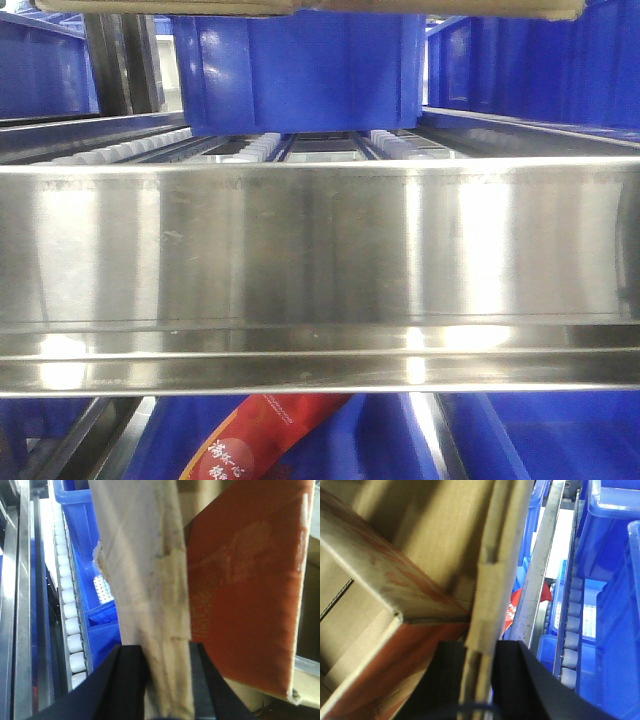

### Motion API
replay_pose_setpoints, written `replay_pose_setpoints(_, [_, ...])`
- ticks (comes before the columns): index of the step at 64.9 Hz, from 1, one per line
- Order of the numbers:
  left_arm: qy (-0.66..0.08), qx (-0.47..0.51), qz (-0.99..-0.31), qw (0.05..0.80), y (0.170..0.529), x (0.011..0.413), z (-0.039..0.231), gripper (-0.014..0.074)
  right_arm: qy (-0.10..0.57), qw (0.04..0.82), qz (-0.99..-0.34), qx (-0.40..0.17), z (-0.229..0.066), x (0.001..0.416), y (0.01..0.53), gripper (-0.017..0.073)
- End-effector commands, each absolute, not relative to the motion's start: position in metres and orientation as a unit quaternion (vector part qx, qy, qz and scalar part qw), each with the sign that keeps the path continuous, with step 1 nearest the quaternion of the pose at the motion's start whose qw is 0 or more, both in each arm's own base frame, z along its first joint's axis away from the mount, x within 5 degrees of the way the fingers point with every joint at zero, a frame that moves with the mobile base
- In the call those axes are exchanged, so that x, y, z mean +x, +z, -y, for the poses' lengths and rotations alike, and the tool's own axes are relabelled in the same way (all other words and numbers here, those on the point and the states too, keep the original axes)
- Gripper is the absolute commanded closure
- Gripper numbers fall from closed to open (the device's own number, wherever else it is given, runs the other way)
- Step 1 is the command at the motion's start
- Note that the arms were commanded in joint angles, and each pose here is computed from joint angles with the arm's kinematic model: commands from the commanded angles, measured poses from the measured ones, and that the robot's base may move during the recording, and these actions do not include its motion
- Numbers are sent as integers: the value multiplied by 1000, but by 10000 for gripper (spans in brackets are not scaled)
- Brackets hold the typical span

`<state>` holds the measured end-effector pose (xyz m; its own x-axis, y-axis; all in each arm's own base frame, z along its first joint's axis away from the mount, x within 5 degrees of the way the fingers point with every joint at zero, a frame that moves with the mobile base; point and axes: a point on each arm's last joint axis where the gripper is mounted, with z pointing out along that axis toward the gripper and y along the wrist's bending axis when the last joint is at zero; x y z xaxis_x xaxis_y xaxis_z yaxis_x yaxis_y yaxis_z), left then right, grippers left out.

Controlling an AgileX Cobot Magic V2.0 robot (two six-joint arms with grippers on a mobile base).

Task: Stack two boxes on right shelf middle
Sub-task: 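Turn toward the steel shelf rack and approach its middle level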

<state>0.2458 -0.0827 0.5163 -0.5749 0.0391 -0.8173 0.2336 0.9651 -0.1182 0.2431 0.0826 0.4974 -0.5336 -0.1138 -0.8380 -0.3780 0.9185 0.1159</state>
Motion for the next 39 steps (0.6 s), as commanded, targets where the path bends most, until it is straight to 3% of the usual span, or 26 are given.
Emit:
replay_pose_setpoints(1, [-110, 79, -862, 488, 528, 240, 80, 705, 126, 488, -852, -139, -77, 243, 504, 722])
replay_pose_setpoints(39, [-110, 79, -862, 488, 528, 240, 80, 705, 126, 488, -852, -139, -77, 243, 504, 722])
